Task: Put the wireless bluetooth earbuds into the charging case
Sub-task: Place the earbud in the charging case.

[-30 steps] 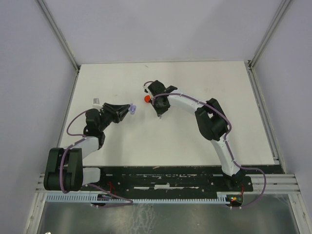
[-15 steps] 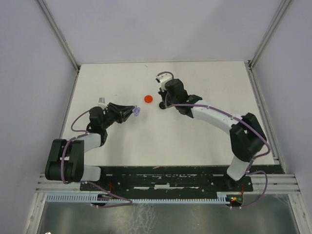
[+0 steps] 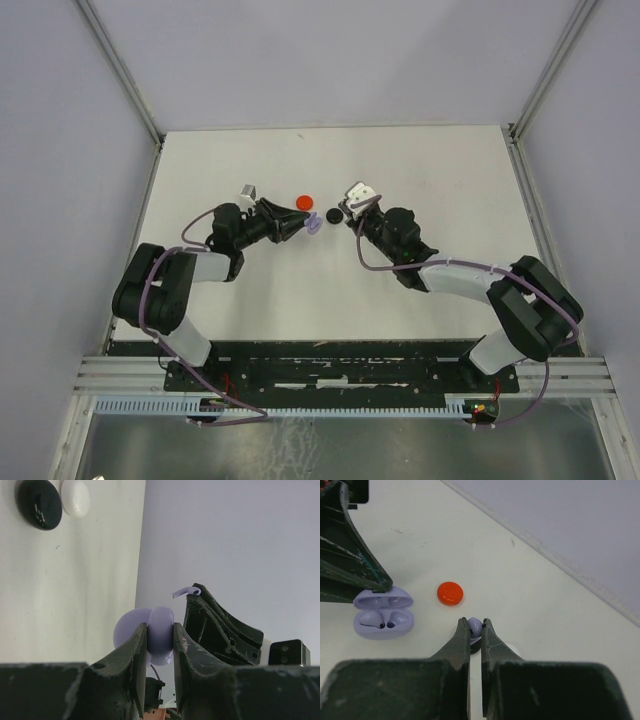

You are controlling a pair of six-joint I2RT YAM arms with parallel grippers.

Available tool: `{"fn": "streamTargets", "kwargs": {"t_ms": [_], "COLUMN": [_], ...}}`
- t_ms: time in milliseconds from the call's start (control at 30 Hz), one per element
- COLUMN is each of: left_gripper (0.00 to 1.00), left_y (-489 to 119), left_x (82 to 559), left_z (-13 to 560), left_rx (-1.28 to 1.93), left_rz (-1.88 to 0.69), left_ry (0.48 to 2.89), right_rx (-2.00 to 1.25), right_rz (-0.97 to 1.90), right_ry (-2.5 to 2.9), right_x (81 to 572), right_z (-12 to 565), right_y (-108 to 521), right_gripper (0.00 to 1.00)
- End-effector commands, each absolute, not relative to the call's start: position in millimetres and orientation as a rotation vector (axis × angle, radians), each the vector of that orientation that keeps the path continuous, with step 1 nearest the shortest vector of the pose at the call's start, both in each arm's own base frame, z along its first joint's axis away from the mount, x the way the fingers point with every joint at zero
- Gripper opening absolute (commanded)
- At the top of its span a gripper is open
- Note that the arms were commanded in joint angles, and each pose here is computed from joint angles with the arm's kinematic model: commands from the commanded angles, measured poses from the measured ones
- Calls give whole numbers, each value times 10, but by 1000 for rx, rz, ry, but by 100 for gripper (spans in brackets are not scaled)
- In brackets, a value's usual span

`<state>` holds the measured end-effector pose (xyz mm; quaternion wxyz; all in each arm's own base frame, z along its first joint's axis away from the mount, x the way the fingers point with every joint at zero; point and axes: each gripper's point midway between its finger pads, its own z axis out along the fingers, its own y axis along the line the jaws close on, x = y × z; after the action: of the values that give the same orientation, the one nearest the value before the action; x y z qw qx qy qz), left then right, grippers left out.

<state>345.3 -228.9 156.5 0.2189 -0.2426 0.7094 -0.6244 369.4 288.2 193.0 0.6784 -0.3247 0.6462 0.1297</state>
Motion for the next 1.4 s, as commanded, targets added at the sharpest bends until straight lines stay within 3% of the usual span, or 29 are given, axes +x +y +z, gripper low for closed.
{"fn": "streamTargets", "kwargs": {"t_ms": [0,633,1367], "left_gripper": [3,3,3], "left_y": [-2461,-2621,-2665], "left_x": [3478,3521,3441], "left_z": [1881,1988,2053], "left_rx": [-575,-578,-565], "left_rz": [-1833,-1924,-1972], "left_ry": [1890,1860,1838], "right_rx": [-719,-951,-990], "right_rz": [313,282,211], "right_ry": [1133,1023,1034], "right_x": [3573,3279,3317], "right_z": [2663,2381,2188], "right_y": [2972,3246,3237], "right_gripper": [1,1,1]}}
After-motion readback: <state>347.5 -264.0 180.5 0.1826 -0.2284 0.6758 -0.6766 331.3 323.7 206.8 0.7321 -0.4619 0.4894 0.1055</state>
